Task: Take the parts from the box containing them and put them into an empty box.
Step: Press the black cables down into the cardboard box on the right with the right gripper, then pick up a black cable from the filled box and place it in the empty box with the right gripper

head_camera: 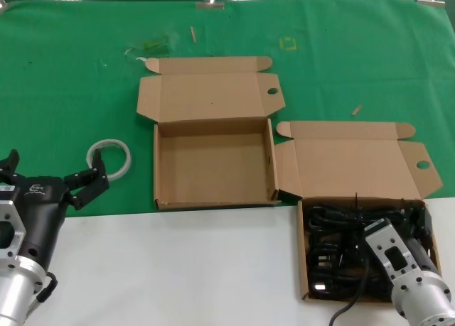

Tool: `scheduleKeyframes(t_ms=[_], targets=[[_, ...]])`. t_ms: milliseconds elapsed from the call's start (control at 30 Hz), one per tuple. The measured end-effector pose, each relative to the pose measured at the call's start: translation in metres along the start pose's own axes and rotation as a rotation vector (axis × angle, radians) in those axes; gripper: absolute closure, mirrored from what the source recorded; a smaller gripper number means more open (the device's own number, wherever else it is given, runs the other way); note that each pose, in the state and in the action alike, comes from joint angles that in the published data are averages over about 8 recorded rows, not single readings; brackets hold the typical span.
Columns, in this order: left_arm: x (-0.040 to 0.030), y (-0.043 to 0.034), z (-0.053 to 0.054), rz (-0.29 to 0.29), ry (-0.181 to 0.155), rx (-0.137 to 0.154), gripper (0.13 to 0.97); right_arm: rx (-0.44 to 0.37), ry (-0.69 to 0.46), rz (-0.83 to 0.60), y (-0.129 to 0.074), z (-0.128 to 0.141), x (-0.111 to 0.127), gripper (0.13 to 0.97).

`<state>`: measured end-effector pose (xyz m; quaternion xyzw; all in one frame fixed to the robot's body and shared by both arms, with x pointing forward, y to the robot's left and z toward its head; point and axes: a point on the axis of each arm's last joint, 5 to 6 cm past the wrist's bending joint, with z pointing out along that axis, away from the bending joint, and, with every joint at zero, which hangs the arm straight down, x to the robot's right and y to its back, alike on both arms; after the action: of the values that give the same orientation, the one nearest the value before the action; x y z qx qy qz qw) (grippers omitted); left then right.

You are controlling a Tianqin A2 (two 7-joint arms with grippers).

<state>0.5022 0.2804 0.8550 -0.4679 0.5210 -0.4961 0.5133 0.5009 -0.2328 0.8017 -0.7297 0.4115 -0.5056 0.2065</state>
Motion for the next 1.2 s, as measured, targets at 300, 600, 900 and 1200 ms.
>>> scheduleKeyframes(t_ms=[300,600,900,1200], targets=[[0.0000,0.0000,0.000,0.000,0.000,0.000,0.132,-0.004,0.001,0.011,0.001,-0.004,0.000,0.429],[0.0000,0.0000,0.000,0.000,0.000,0.000,0.132,-0.006,0.003,0.017,0.002,-0.009,-0.001,0.607],[0.0000,0.0000,0.000,0.000,0.000,0.000,0.132,0.001,0.011,0.018,-0.003,-0.016,0.002,0.728],[0.0000,0.0000,0.000,0.000,0.000,0.000,0.132,0.013,0.022,0.016,-0.011,-0.027,0.005,0.868]])
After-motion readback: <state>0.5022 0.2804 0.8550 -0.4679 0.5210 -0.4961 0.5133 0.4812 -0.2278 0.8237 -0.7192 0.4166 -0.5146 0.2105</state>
